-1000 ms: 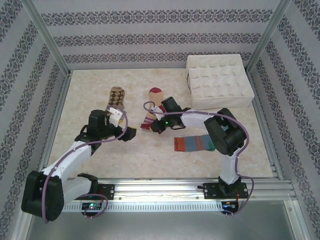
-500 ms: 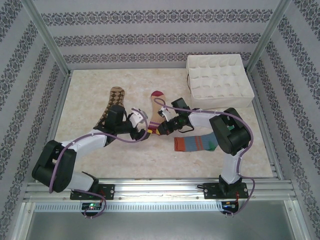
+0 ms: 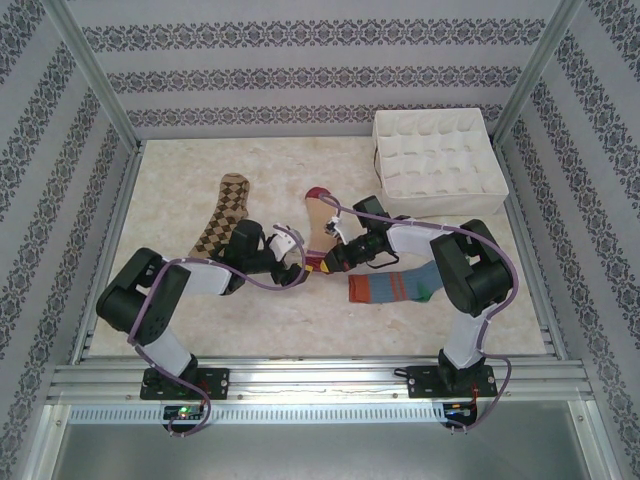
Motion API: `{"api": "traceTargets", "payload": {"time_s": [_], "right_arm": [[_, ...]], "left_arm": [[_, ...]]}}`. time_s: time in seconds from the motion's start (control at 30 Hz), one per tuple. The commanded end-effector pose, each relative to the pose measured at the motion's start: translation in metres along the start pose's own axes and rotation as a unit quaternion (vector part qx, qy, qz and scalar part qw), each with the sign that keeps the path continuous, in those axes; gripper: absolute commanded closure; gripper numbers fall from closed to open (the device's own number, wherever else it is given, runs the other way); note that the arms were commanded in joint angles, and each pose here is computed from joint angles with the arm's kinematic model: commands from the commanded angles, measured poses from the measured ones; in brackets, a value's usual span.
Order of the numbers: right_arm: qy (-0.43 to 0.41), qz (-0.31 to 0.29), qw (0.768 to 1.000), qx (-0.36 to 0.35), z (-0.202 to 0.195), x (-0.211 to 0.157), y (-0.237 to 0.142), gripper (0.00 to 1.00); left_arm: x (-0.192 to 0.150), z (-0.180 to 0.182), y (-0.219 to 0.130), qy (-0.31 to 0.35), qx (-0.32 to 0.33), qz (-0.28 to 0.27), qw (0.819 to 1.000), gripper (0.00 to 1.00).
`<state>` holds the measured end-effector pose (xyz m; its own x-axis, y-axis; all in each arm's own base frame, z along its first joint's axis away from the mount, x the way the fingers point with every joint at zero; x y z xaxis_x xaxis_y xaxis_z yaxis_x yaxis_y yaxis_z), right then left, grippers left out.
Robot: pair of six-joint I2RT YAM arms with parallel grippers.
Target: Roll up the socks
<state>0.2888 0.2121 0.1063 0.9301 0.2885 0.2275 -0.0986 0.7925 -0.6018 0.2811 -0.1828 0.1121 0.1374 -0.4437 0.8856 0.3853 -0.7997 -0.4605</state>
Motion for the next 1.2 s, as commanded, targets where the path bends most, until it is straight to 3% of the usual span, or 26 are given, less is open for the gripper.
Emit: {"api": "traceTargets", "payload": {"time_s": [0.0, 0.17, 0.27, 0.47, 0.53, 0.7, 0.83, 1.17], "right_arm": [[-0.003, 0.014, 1.0, 0.015, 0.004, -0.008, -0.005, 0.96], [-0.002, 0.016, 1.0, 0.016, 0.004, -0.009, -0.005, 0.96], [0.0, 0.015, 1.0, 0.018, 0.004, -0.008, -0.004, 0.95], [0.004, 0.01, 1.0, 0.022, 0.004, -0.008, -0.004, 0.9], [0.004, 0.006, 1.0, 0.019, 0.003, -0.008, -0.005, 0.82], [0.003, -0.022, 1.0, 0.0, 0.002, -0.01, -0.011, 0.54], [0.002, -0.073, 0.997, -0.036, 0.002, -0.009, -0.023, 0.44], [-0.02, -0.098, 0.989, -0.111, 0.011, -0.01, -0.019, 0.45]], "left_arm": [[0.008, -0.002, 0.005, 0.006, -0.018, -0.035, 0.999, 0.28], [0.009, -0.003, 0.011, -0.008, -0.05, -0.03, 0.998, 0.46], [0.006, -0.004, 0.012, -0.012, -0.055, -0.029, 0.998, 0.48], [0.002, -0.005, 0.019, -0.034, -0.08, -0.023, 0.996, 0.79], [0.0, -0.004, 0.021, -0.041, -0.082, -0.022, 0.996, 0.85], [-0.002, -0.001, 0.028, -0.065, -0.082, -0.011, 0.994, 0.85], [-0.004, 0.002, 0.032, -0.084, -0.071, -0.006, 0.994, 0.84], [-0.013, 0.004, 0.04, -0.111, -0.075, 0.007, 0.991, 0.84]]}}
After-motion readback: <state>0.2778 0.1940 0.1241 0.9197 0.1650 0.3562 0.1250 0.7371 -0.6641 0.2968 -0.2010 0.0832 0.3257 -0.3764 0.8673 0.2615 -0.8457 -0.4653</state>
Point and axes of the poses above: each hand's point on the last joint's axis, 136 mm out from that joint toward the fingers, its own y axis out along the fingers, its own z axis along the line the jaws close on, x = y × z, the point moved 9 cm from there along -y, back along the fingers, and after that the axes turned 11 degrees about y, right-handed, at the moved point
